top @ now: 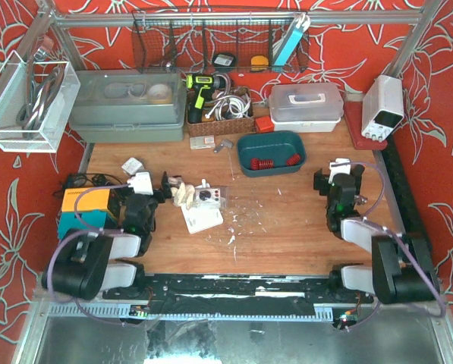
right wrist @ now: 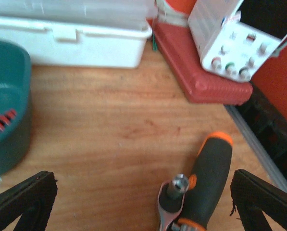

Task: Install the large spring

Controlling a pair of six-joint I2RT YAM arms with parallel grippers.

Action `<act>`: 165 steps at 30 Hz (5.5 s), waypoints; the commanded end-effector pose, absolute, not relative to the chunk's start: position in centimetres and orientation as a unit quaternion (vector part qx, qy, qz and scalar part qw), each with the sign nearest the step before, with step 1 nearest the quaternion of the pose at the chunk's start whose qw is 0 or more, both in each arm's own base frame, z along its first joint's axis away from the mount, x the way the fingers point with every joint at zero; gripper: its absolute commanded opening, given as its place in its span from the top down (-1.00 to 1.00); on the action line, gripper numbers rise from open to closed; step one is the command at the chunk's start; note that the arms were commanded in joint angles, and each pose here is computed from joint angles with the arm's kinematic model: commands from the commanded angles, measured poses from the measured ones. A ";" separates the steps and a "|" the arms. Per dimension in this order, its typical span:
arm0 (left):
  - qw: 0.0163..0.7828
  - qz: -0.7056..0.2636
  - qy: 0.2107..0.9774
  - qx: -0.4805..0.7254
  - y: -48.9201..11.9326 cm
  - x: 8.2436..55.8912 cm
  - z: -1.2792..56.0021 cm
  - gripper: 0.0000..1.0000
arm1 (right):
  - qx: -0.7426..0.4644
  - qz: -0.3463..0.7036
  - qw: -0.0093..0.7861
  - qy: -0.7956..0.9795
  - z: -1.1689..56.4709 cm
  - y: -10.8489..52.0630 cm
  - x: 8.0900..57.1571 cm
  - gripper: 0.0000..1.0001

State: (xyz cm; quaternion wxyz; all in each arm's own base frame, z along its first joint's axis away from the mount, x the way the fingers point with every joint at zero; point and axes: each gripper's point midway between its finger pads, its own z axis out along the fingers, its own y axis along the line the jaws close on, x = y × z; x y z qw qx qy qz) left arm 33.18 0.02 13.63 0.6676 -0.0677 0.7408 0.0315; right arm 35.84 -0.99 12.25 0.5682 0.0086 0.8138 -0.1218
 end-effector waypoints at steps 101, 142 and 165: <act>0.620 -0.088 0.744 -0.235 -4.6 38.8 27.7 1.00 | -0.148 0.082 0.453 0.875 13.7 18.9 26.3 -0.98; 0.526 -0.154 0.817 -0.177 -6.0 34.0 14.5 -1.00 | -0.500 0.236 0.352 0.756 17.4 33.6 23.8 -0.80; 0.603 -0.119 0.761 -0.207 -2.0 31.8 15.2 -1.00 | -0.653 0.179 0.227 0.700 9.4 40.5 26.6 -0.83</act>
